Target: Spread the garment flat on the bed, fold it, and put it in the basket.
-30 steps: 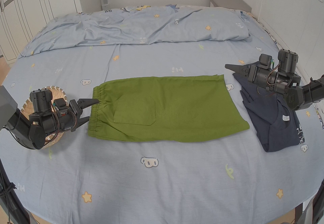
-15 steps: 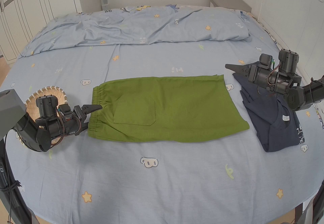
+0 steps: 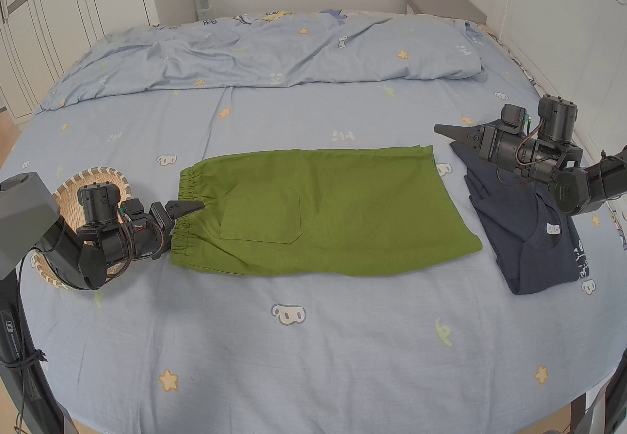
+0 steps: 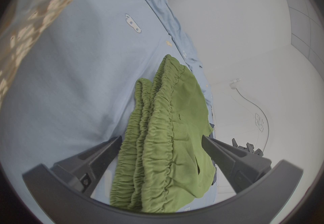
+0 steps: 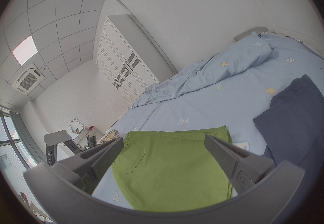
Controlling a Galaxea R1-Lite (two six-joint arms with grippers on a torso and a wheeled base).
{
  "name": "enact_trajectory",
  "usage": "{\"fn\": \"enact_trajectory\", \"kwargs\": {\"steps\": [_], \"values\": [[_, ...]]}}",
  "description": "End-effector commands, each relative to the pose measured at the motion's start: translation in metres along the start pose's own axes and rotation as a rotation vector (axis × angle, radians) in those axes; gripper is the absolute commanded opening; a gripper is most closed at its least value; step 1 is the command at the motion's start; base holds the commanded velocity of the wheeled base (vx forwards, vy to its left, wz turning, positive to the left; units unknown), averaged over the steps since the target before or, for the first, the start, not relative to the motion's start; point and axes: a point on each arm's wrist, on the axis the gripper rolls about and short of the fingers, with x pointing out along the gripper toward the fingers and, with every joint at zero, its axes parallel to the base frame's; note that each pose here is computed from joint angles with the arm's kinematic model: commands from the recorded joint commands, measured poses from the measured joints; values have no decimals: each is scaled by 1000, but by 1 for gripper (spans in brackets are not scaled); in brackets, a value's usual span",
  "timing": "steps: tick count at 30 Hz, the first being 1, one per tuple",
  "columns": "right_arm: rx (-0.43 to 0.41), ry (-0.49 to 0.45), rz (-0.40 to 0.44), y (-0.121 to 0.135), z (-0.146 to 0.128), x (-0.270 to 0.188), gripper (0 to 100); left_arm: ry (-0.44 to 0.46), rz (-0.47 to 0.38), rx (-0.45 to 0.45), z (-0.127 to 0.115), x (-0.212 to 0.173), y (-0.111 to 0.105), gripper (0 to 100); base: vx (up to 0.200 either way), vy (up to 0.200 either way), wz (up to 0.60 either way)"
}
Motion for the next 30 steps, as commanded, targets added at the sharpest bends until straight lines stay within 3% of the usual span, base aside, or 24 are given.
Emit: {"fn": "enact_trajectory", "kwargs": {"steps": [1,5,6,11,17,22,26,30], "values": [[0,-1,-3,0,0,0,100,38,11,-20,-5,15,8,100,0,0,0],[1,-2,-4,0,0,0,100,46,15,-27,-3,17,7,100,0,0,0],[1,-1,-3,0,0,0,100,47,14,-27,-2,17,6,0,0,0,0],[11,0,-19,-5,-1,-2,100,63,19,-51,-1,15,7,0,0,0,0],[84,59,-76,-18,-12,-12,100,92,-52,-108,8,6,2,0,0,0,0],[204,189,-159,-33,-17,-23,100,72,-78,-105,17,-4,-7,0,0,0,0],[223,241,-201,-57,-28,-22,100,60,-90,-89,21,-9,-16,0,0,0,0],[264,279,-227,-66,-34,-26,100,56,-94,-84,22,-12,-19,0,0,0,0]]}}
